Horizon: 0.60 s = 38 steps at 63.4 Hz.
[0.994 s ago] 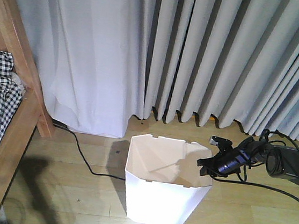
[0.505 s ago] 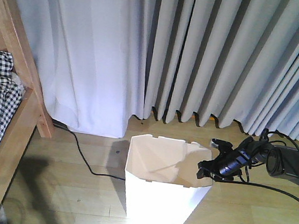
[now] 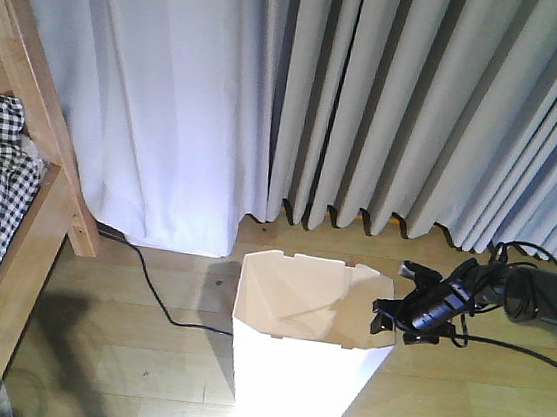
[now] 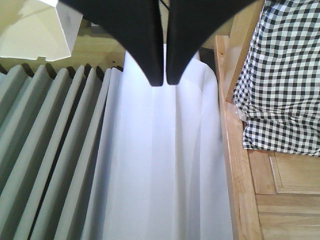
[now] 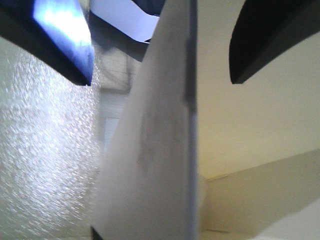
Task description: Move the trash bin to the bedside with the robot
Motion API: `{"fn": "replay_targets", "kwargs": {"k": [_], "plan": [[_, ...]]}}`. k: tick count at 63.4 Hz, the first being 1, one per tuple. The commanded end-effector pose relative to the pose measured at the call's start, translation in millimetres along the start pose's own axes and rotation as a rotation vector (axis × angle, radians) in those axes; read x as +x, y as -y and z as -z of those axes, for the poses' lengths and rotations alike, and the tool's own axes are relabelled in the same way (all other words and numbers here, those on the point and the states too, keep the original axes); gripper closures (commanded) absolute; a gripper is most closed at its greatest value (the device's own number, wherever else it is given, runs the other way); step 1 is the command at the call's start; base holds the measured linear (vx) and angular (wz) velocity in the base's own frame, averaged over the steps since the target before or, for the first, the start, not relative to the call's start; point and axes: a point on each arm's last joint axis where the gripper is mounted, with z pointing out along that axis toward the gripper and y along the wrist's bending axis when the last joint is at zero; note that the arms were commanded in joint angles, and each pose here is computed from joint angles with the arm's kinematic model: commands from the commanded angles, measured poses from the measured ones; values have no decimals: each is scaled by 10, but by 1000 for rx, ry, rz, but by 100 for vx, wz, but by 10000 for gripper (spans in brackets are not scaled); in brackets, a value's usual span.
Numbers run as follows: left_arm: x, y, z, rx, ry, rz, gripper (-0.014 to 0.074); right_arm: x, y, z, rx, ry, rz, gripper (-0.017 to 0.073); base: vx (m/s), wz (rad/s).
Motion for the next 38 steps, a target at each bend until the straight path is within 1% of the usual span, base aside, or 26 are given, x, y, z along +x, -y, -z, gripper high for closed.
{"fn": "replay_targets", "kwargs": {"k": [1,4,6,8,14,17,22,27,35,38], "plan": [[-48,7,-13,8,51,6,600,-252,-104,506,72,114,29,9,0,0],[-48,7,-13,8,51,6,600,-243,-147,601,106,129,72,9,0,0],[-48,7,-13,8,51,6,600,-183,-162,629,124,122,84,9,0,0],[-48,7,-13,8,51,6,600,-168,-199,717,143,140,88,9,0,0],[-48,7,-13,8,51,6,600,-37,-237,917,185,183,50,9,0,0],[-48,7,-13,8,51,6,600,34,-289,1047,208,199,54,9,0,0],[-48,7,-13,8,51,6,600,129,-386,1266,243,227,93,9,0,0],[-48,7,-13,8,51,6,600,215,-491,1484,260,243,125,9,0,0],[-48,7,-13,8,51,6,600,324,-666,1985,266,294,151,9,0,0],[-48,7,-13,8,51,6,600,389,-732,2172,273,312,177,9,0,0]]}}
